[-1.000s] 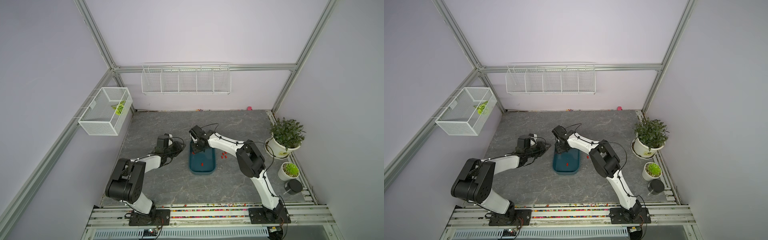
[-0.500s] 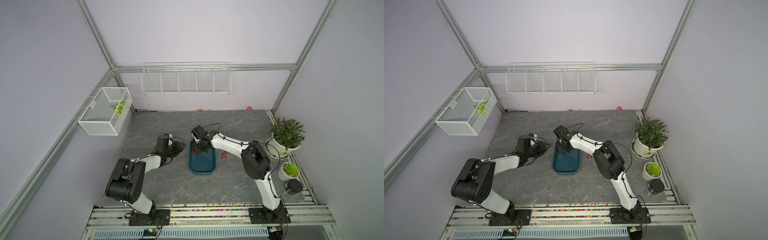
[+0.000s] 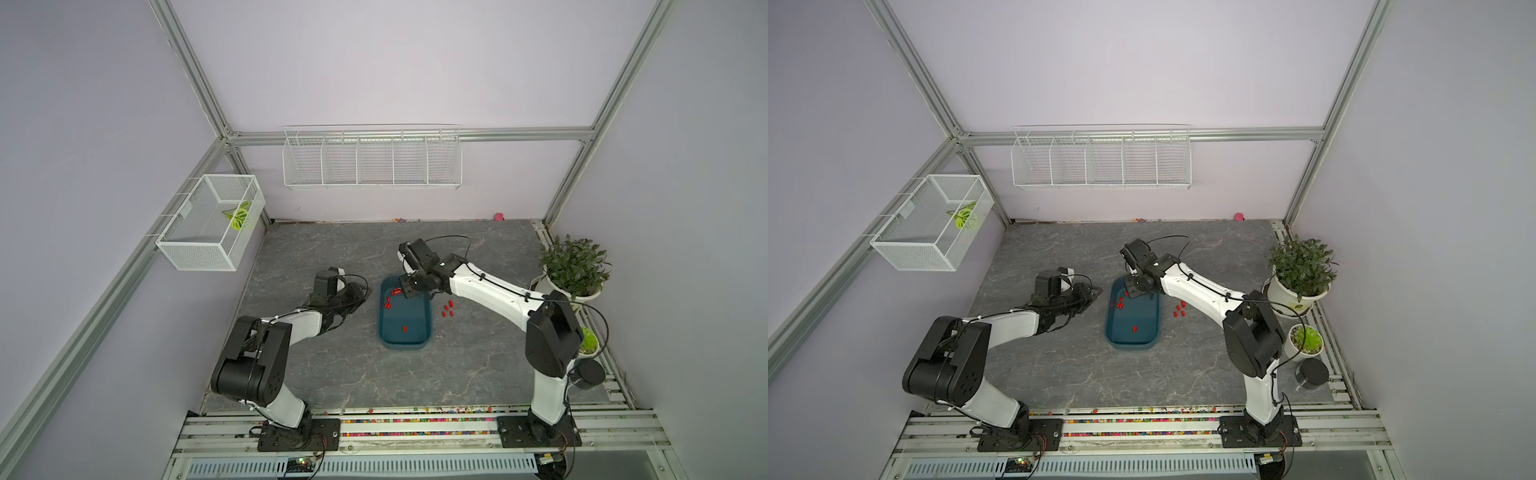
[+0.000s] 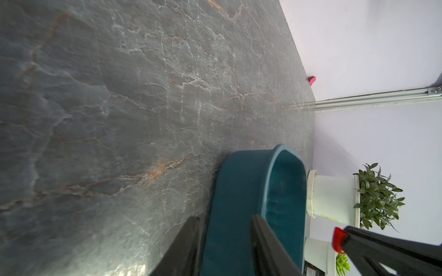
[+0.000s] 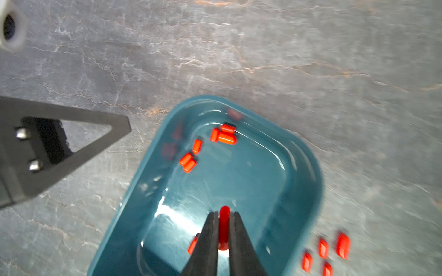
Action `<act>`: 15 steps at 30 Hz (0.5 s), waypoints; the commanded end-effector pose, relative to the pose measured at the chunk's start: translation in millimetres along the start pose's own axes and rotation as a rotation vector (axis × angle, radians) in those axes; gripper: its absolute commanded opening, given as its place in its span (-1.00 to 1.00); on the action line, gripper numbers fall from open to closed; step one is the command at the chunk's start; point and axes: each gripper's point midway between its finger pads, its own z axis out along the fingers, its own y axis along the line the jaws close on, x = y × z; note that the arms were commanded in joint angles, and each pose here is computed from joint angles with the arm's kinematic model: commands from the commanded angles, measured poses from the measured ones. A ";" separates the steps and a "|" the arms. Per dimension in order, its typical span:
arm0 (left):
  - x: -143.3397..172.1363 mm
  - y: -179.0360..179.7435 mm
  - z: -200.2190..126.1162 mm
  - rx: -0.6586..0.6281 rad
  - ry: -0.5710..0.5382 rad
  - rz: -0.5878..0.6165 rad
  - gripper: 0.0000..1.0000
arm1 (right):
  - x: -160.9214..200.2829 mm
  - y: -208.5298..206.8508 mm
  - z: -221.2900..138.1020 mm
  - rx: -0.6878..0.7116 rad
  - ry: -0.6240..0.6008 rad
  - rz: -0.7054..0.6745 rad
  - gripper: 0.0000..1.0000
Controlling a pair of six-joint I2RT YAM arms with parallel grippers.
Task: Take the screw protection sleeves out of the storage box
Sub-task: Place the screw protection sleeve at the center of the board.
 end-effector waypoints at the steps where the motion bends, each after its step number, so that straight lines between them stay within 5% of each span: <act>1: 2.4 2.1 3.2 0.004 0.011 -0.006 -0.17 | 5.6 -30.3 -18.0 0.047 -0.003 0.023 -0.69; 15: 6.9 1.0 8.1 -0.008 0.034 0.007 -0.17 | 52.0 -78.1 -7.7 0.082 0.057 0.118 -0.68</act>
